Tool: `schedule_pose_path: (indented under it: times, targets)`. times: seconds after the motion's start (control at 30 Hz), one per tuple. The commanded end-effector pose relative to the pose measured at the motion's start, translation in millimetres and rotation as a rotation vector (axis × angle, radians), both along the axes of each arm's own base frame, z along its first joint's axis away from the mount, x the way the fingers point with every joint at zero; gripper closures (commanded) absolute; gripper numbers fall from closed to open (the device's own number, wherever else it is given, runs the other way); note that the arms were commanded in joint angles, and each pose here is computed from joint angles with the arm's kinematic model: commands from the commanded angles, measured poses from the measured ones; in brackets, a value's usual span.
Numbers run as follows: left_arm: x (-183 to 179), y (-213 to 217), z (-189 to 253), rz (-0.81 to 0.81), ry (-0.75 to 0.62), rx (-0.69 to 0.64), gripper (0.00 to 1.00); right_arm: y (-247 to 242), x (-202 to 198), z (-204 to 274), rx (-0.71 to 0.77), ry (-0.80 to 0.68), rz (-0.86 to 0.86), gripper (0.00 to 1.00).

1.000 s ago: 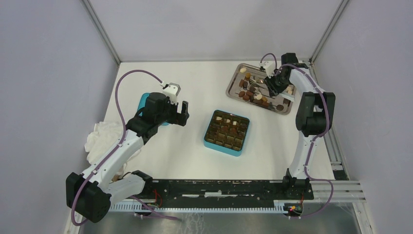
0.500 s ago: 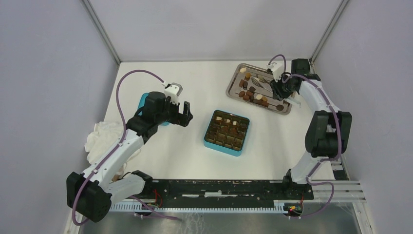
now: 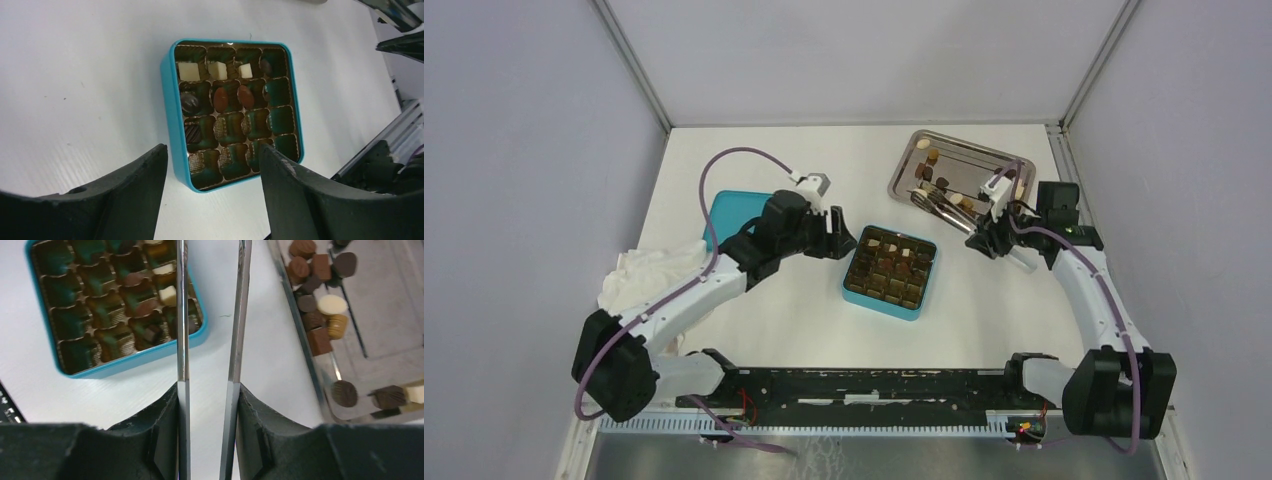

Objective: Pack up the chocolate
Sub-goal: Adjust the packing box at the center of the board, then place the fake chocolate in the packing box.

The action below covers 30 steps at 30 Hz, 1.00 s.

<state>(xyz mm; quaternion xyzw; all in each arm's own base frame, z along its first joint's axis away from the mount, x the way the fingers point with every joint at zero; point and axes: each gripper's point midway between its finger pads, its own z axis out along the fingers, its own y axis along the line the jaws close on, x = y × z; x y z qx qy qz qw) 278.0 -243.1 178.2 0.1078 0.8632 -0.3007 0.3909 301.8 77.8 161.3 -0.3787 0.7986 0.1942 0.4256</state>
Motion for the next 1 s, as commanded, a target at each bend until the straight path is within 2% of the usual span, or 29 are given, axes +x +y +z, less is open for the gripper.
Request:
schedule_pose_path:
  times: [0.0, 0.33, 0.7, 0.97]
  targets:
    - [20, -16, -15, 0.102, -0.058, 0.090, 0.29, 22, -21, 12, 0.093, -0.096, 0.120, 1.00]
    - [45, -38, -54, 0.065, -0.012, 0.206, 0.49, 30, -43, -2, 0.120, -0.073, 0.177, 1.00]
    - [52, -43, -91, 0.049, 0.051, 0.291, 0.58, 33, -47, -6, 0.132, -0.053, 0.196, 1.00]
    - [57, -49, -108, 0.032, 0.067, 0.353, 0.72, 33, -48, -10, 0.133, -0.038, 0.199, 1.00]
